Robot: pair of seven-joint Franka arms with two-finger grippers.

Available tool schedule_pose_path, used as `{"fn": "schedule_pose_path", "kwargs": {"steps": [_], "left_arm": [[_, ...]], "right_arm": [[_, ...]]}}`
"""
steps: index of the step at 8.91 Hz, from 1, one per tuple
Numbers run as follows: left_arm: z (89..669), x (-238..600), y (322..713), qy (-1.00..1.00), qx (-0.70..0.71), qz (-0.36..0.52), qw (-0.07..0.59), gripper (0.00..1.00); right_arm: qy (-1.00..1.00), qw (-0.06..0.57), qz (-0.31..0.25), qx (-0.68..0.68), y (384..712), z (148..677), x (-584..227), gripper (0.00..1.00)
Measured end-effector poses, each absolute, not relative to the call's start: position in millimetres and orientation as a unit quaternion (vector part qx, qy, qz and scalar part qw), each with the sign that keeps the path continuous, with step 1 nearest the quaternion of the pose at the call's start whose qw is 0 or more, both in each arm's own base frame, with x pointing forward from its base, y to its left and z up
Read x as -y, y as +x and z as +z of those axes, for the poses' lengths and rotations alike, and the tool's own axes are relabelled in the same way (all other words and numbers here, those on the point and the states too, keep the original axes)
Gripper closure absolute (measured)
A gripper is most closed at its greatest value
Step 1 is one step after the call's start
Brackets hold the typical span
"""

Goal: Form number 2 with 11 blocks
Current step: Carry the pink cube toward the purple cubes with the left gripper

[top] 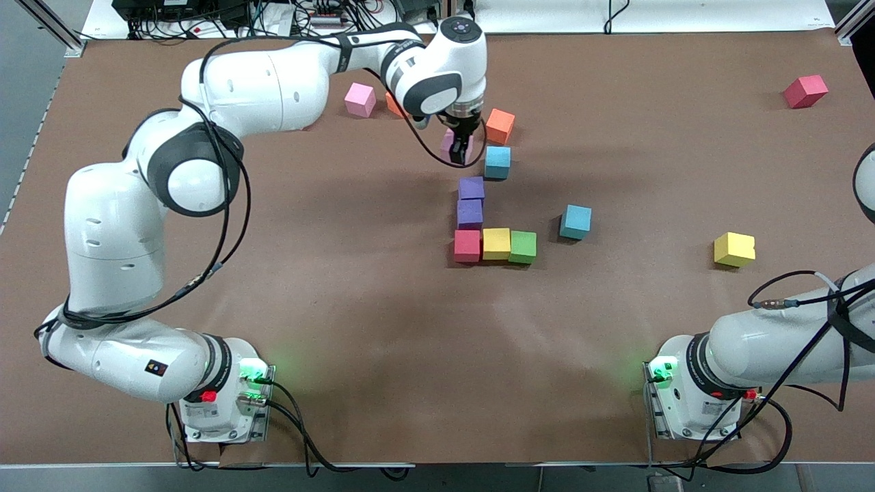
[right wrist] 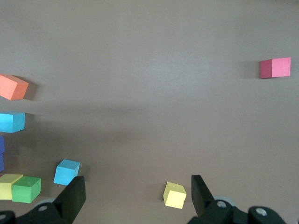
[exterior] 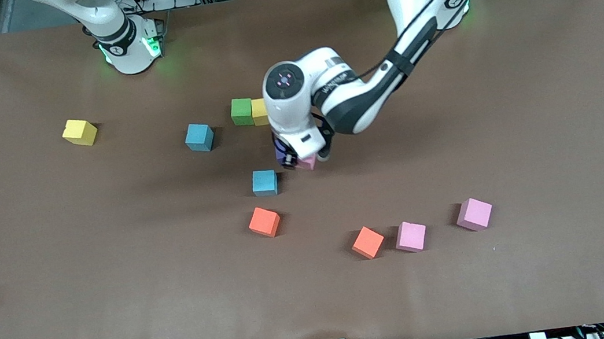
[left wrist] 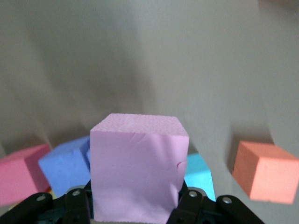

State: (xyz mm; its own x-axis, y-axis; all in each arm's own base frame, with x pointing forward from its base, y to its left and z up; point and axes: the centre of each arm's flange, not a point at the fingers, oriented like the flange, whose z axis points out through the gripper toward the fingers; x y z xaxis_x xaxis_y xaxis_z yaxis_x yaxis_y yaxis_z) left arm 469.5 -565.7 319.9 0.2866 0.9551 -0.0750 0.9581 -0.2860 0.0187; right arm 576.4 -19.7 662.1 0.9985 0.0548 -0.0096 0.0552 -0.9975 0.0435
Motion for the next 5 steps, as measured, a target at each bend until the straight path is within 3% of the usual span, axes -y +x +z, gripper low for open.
{"fn": "schedule_pose_path", "kwargs": {"steps": [5], "left_arm": [[331.9,618.2,433.6,0.790,-0.599,-0.053,0.116,0.40]], "right_arm": [[0.999,0.022,-0.004,-0.028,576.5,662.0,19.7,0.00]]}}
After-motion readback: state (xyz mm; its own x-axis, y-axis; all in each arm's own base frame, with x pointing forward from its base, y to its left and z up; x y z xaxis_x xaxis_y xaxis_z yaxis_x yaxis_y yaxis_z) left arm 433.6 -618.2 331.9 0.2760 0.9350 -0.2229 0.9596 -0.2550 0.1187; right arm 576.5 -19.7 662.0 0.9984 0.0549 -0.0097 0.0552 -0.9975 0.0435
